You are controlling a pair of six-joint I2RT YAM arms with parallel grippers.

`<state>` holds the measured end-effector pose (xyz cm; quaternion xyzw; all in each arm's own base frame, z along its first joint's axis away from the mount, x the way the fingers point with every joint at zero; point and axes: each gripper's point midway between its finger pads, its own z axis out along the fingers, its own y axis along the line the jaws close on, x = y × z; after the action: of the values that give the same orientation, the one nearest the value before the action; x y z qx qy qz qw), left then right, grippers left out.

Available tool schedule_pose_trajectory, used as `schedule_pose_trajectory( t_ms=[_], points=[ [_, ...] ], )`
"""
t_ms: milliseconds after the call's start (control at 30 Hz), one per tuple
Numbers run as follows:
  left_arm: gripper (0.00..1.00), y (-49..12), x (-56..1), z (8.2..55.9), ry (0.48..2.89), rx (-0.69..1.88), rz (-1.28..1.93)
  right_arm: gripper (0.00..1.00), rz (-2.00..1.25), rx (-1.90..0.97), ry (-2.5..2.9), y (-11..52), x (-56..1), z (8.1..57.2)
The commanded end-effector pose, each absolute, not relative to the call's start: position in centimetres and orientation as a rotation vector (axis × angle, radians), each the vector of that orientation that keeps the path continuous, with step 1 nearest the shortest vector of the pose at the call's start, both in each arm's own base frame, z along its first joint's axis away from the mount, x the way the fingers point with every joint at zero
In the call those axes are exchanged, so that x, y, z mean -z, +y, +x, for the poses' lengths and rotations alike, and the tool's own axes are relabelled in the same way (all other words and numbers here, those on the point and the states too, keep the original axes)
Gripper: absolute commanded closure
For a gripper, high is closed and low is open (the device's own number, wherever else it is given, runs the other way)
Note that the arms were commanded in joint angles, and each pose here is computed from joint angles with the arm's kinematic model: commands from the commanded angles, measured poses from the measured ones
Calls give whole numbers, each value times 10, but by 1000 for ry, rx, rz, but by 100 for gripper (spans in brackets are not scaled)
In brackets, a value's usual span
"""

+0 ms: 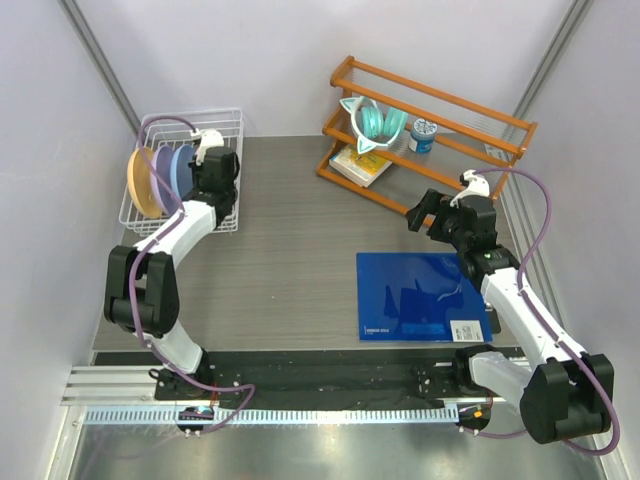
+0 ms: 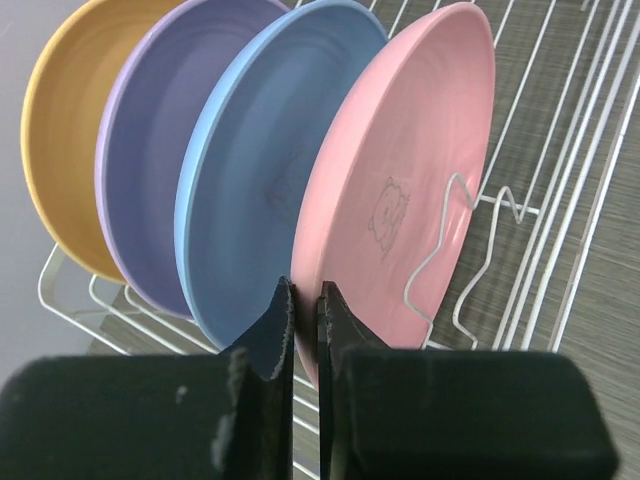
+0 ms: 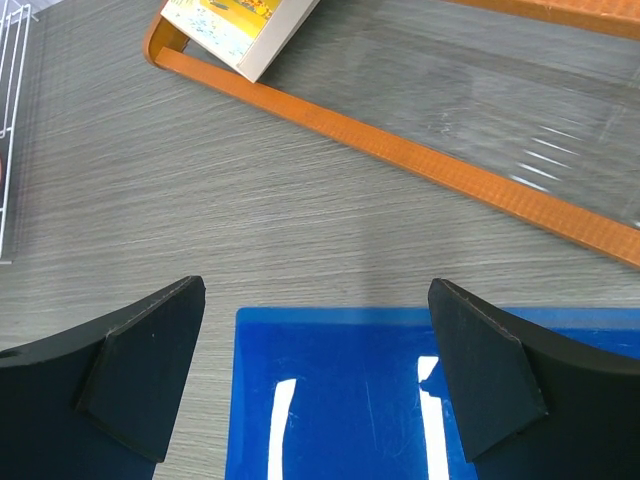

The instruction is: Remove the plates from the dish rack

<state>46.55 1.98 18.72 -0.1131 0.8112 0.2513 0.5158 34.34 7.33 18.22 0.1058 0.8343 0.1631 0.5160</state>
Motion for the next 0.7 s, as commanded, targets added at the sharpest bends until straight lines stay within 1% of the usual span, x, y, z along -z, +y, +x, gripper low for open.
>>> schedule_pose_trajectory(
  t_ms=[0,300,467,600,667],
  points=[
    [100,20,-216,467,1886,-598,-314,0,242,-396,1982,74,-187,345],
    [100,21,-281,447,1751,-737,-312,0,231,-463,2008,85,-184,346],
    [100,22,-292,444,1728,-819,-307,0,230,-481,2006,87,-185,344],
    [100,26,-296,436,1702,-954,-335,1,233,-480,2005,87,-185,343],
    [100,24,-302,435,1674,-960,-348,0,227,-493,2003,88,-187,343]
  ],
)
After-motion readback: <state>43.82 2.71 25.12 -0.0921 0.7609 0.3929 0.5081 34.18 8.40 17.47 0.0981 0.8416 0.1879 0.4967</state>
